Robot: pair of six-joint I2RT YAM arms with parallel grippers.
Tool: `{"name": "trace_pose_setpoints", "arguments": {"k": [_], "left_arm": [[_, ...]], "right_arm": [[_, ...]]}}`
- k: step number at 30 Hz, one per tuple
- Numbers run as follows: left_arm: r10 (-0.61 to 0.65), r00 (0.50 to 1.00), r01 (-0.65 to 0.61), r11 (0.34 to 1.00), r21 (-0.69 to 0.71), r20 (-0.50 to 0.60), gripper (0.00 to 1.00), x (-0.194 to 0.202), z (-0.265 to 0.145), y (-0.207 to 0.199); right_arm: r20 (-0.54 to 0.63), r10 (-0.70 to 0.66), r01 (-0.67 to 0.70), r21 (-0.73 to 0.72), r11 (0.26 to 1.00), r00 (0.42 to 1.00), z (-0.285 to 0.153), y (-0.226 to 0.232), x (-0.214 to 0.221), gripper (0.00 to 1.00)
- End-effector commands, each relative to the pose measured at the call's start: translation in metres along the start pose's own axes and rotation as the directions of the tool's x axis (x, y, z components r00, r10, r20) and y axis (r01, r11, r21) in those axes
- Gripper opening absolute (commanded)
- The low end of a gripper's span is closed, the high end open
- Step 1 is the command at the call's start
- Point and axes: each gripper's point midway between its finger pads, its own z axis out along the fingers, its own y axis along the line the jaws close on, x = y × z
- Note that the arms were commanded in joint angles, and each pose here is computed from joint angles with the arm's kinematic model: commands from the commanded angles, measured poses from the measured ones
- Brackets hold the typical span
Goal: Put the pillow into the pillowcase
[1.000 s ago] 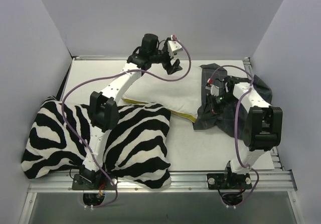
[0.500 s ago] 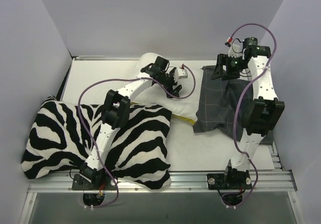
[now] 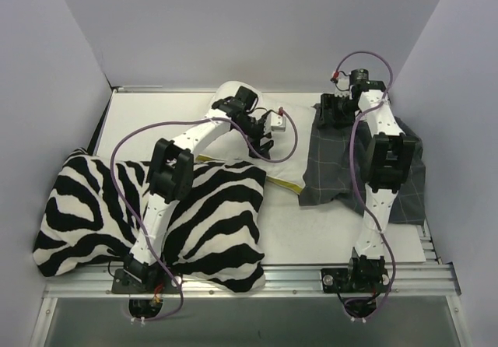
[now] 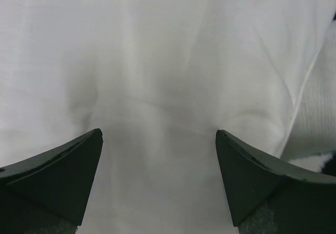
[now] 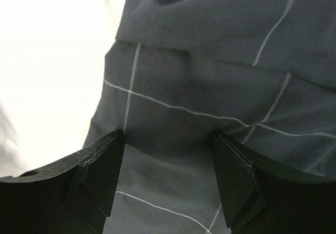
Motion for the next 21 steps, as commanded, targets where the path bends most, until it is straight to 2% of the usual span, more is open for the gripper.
{"name": "trace_pose_setpoints", "arguments": {"k": [1, 3, 4, 7, 10, 13, 15, 16, 18, 19, 21], "left_arm": [[0.209, 0.977, -0.205, 0.976, 0.074, -0.050, 0.97, -0.021, -0.033, -0.031], [0.209, 0.973, -0.196, 0.972, 0.127, -0.100, 0.97, -0.006, -0.039, -0.044], [0.217, 0.970, -0.201, 0.970, 0.138, -0.111, 0.98, -0.001, -0.042, -0.044], [0.223, 0.962, -0.192, 0.962, 0.194, -0.157, 0.97, 0.012, -0.047, -0.054], [0.212, 0.957, -0.176, 0.967, 0.185, -0.198, 0.97, 0.019, -0.043, -0.052], [0.233, 0.932, -0.178, 0.962, 0.208, -0.278, 0.97, 0.037, -0.023, -0.051], [0.244, 0.929, -0.189, 0.959, 0.209, -0.280, 0.95, 0.040, -0.012, -0.047], [0.213, 0.936, -0.157, 0.965, 0.209, -0.281, 0.89, 0.045, -0.002, -0.047], [0.223, 0.949, -0.183, 0.965, 0.190, -0.221, 0.79, 0.027, 0.012, -0.040], [0.192, 0.960, -0.155, 0.970, 0.187, -0.201, 0.65, 0.025, 0.023, -0.040], [0.199, 0.974, -0.183, 0.973, 0.142, -0.110, 0.54, 0.002, 0.039, -0.029]], "right_arm": [[0.031, -0.033, 0.035, -0.061, 0.997, 0.999, -0.051, 0.036, 0.013, 0.67], [0.063, -0.066, 0.069, -0.047, 0.997, 0.996, -0.079, 0.049, 0.019, 0.69], [0.025, -0.071, 0.072, -0.047, 0.996, 0.997, -0.078, 0.054, 0.038, 0.70], [0.008, -0.119, 0.119, -0.014, 0.993, 0.993, -0.096, 0.072, 0.065, 0.71], [0.000, -0.182, 0.181, -0.019, 0.983, 0.983, -0.106, 0.099, 0.085, 0.72], [-0.069, -0.156, 0.151, -0.065, 0.986, 0.985, -0.097, 0.113, 0.117, 0.70], [-0.141, -0.117, 0.107, -0.075, 0.991, 0.983, -0.089, 0.112, 0.140, 0.67], [-0.164, -0.103, 0.092, -0.075, 0.993, 0.981, -0.088, 0.111, 0.146, 0.66], [-0.204, -0.065, 0.050, -0.077, 0.996, 0.977, -0.084, 0.106, 0.161, 0.64], [-0.211, -0.045, 0.029, -0.074, 0.997, 0.976, -0.083, 0.102, 0.163, 0.63], [-0.242, -0.011, -0.004, -0.062, 0.998, 0.970, -0.076, 0.090, 0.169, 0.59]]}}
